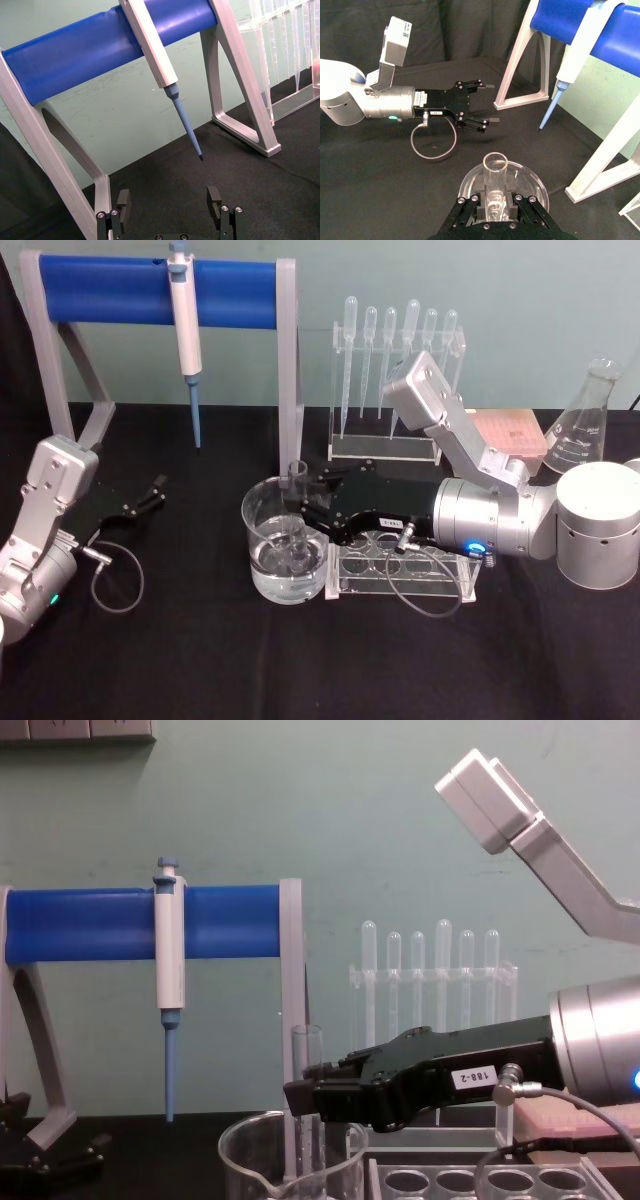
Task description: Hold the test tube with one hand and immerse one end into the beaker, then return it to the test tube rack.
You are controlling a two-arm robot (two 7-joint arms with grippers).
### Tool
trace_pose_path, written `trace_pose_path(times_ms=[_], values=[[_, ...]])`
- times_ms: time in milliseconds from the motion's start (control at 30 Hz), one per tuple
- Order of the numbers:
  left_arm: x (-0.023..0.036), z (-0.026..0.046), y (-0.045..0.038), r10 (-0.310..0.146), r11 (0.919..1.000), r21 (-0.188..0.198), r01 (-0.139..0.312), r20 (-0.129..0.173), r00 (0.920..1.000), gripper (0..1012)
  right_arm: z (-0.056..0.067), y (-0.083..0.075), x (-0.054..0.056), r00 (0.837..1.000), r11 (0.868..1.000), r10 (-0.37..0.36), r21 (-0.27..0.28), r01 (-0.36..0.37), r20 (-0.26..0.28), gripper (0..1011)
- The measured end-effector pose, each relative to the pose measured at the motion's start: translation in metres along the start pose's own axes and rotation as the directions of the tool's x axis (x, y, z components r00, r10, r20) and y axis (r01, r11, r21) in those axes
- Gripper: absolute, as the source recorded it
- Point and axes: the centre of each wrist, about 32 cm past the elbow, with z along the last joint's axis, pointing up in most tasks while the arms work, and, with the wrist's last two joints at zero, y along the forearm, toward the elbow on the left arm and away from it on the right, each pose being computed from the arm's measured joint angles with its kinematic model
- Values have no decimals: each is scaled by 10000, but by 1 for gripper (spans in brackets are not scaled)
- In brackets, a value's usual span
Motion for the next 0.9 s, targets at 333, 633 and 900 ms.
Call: trace_pose_path(times_ms=[333,633,900], values=[[0,0,0,0,10000,0,0,1,10000,1000,0,0,0,10000,10000,-2,-1,2,0,231],[0,0,0,0,10000,0,0,0,10000,1000,0,0,0,10000,10000,-1,0,1,0,231],[0,0,0,0,10000,0,0,0,10000,1000,0,0,0,10000,10000,-1,0,1,0,231]])
